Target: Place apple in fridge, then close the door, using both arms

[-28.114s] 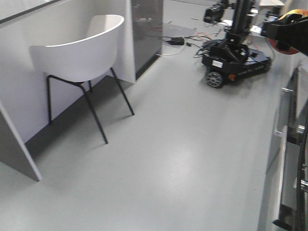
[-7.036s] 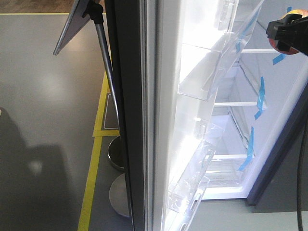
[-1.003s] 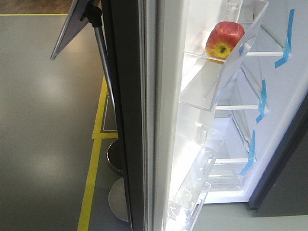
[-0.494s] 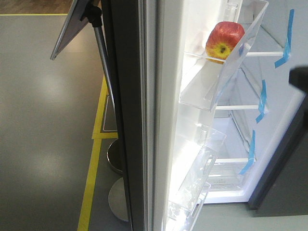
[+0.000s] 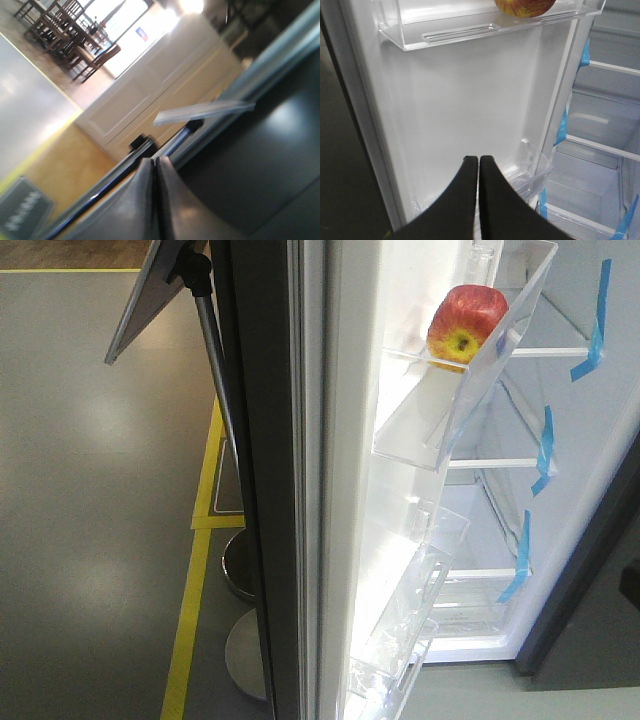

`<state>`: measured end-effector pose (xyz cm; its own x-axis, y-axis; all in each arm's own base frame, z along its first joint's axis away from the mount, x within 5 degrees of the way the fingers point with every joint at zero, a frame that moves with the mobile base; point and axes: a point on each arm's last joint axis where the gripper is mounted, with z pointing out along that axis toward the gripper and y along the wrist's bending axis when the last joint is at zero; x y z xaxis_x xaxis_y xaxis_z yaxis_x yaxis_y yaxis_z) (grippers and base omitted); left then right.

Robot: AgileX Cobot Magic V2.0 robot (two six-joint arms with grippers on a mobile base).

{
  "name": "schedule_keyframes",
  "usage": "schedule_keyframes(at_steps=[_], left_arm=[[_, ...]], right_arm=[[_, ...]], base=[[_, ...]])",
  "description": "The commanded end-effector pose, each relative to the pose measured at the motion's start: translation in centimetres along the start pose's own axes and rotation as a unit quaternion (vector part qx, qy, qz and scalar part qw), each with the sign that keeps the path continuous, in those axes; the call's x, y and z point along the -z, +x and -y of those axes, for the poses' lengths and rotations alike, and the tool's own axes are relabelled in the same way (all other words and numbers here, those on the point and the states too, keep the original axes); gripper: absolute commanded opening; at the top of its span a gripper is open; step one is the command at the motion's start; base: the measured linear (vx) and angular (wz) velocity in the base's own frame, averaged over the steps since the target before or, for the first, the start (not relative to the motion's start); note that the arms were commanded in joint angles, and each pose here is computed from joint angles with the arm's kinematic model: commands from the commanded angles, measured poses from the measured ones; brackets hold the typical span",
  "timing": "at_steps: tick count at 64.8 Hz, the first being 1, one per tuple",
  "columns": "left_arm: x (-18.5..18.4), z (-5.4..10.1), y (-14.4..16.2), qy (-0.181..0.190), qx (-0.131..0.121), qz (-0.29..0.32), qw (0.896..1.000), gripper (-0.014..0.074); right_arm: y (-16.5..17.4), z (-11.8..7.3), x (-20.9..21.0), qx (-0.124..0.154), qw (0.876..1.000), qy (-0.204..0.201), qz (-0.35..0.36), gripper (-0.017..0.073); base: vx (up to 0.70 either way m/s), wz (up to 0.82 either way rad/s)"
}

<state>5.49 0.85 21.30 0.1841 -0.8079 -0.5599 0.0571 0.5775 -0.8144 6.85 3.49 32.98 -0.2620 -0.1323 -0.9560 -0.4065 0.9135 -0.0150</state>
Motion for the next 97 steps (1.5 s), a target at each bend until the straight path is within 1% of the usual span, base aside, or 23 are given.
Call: schedule_keyframes(at_steps=[1, 3, 6, 12, 16, 17, 21, 23, 28, 31, 35, 40, 43, 47, 52, 56, 61, 70, 78, 79, 84, 90, 97], left_arm=[[0.1, -0.4, -0.5, 0.011, 0.082, 0.042, 0.996, -0.0006], [0.2, -0.4, -0.6, 0.012, 0.108, 0.048, 0.993, -0.0006], [0.2, -0.4, -0.6, 0.012, 0.133, 0.050, 0.990, -0.0006], [0.2, -0.3, -0.8, 0.017, 0.164, 0.056, 0.985, -0.0006], [0.2, -0.2, -0.9, 0.022, 0.193, 0.059, 0.979, -0.0006], [0.2, -0.1, -1.0, 0.024, 0.203, 0.060, 0.977, -0.0006], [0.2, 0.7, -1.5, 0.038, 0.226, 0.064, 0.971, -0.0006], [0.3, 1.3, -2.0, 0.049, 0.230, 0.068, 0.970, -0.0006], [0.6, 3.3, -3.4, 0.083, 0.222, 0.081, 0.968, -0.0006], [0.9, 4.8, -4.3, 0.107, 0.208, 0.091, 0.968, -0.0006], [1.3, 6.8, -5.7, 0.137, 0.180, 0.105, 0.968, -0.0006], [1.3, 8.8, -7.0, 0.157, 0.149, 0.115, 0.969, -0.0006], [1.0, 9.8, -7.6, 0.160, 0.136, 0.117, 0.971, -0.0006], [0.6, 11.4, -8.6, 0.166, 0.126, 0.120, 0.971, -0.0006], [-0.6, 13.1, -9.6, 0.163, 0.108, 0.118, 0.974, -0.0006], [-2.3, 14.3, -10.3, 0.153, 0.098, 0.112, 0.977, -0.0006], [-4.3, 16.0, -11.3, 0.144, 0.096, 0.105, 0.979, -0.0006], [-9.0, 18.1, -12.2, 0.111, 0.089, 0.072, 0.987, -0.0006], [-13.3, 19.1, -12.3, 0.078, 0.088, 0.036, 0.992, -0.0006], [-14.1, 19.1, -12.1, 0.070, 0.087, 0.029, 0.993, -0.0006], [-16.7, 19.5, -11.8, 0.055, 0.087, 0.005, 0.995, -0.0006], [-19.7, 19.8, -10.6, 0.042, 0.090, -0.033, 0.995, -0.0006], [-22.7, 21.0, -8.7, 0.047, 0.094, -0.075, 0.992, -0.0006]], right_arm=[[-0.7, -0.2, 0.8, -0.007, 0.999, 0.009, 0.036, -0.0005], [-0.6, -0.3, 1.0, -0.006, 0.999, 0.007, 0.035, -0.0005], [-0.6, -0.4, 1.1, -0.004, 0.999, 0.005, 0.036, -0.0005], [-0.6, -0.4, 1.2, -0.004, 0.999, 0.005, 0.037, -0.0005], [-0.6, -0.4, 1.2, -0.004, 0.999, 0.005, 0.037, -0.0005], [-0.6, -0.4, 1.2, -0.004, 0.999, 0.005, 0.037, -0.0005], [-0.6, -0.4, 1.2, -0.004, 0.999, 0.005, 0.037, -0.0005], [-0.6, -0.4, 1.2, -0.004, 0.999, 0.005, 0.037, -0.0005], [-0.6, -0.4, 1.2, -0.004, 0.999, 0.005, 0.037, -0.0005], [-0.6, -0.4, 1.2, -0.004, 0.999, 0.005, 0.037, -0.0005], [-0.6, -0.4, 1.2, -0.004, 0.999, 0.005, 0.037, -0.0005], [-0.6, -0.4, 1.2, -0.004, 0.999, 0.005, 0.037, -0.0005], [-0.6, -0.4, 1.2, -0.004, 0.999, 0.005, 0.037, -0.0005], [-0.6, -0.4, 1.2, -0.004, 0.999, 0.005, 0.037, -0.0005], [-0.6, -0.4, 1.2, -0.004, 0.999, 0.005, 0.037, -0.0005], [-0.6, -0.4, 1.2, -0.004, 0.999, 0.005, 0.037, -0.0005], [-0.6, -0.4, 1.2, -0.004, 0.999, 0.005, 0.037, -0.0005], [-0.6, -0.5, 1.2, -0.007, 0.999, 0.002, 0.039, -0.0005], [-0.6, -0.5, 1.2, -0.010, 0.999, 0.000, 0.040, -0.0005], [-0.7, -0.5, 1.2, -0.012, 0.999, -0.001, 0.041, -0.0005], [-0.7, -0.6, 1.2, -0.015, 0.999, -0.003, 0.043, -0.0005], [-0.7, -0.6, 1.2, -0.016, 0.999, -0.004, 0.043, -0.0005], [-0.7, -0.5, 1.2, -0.016, 0.999, -0.003, 0.044, -0.0005]], base=[[0.00, 0.00], [0.00, 0.00], [0.00, 0.00], [0.00, 0.00], [0.00, 0.00], [0.00, 0.00], [0.00, 0.00], [0.00, 0.00], [0.00, 0.00], [0.00, 0.00], [0.00, 0.00], [0.00, 0.00], [0.00, 0.00], [0.00, 0.00], [0.00, 0.00], [0.00, 0.00], [0.00, 0.00], [0.00, 0.00], [0.00, 0.00], [0.00, 0.00], [0.00, 0.00], [0.00, 0.00], [0.00, 0.00]])
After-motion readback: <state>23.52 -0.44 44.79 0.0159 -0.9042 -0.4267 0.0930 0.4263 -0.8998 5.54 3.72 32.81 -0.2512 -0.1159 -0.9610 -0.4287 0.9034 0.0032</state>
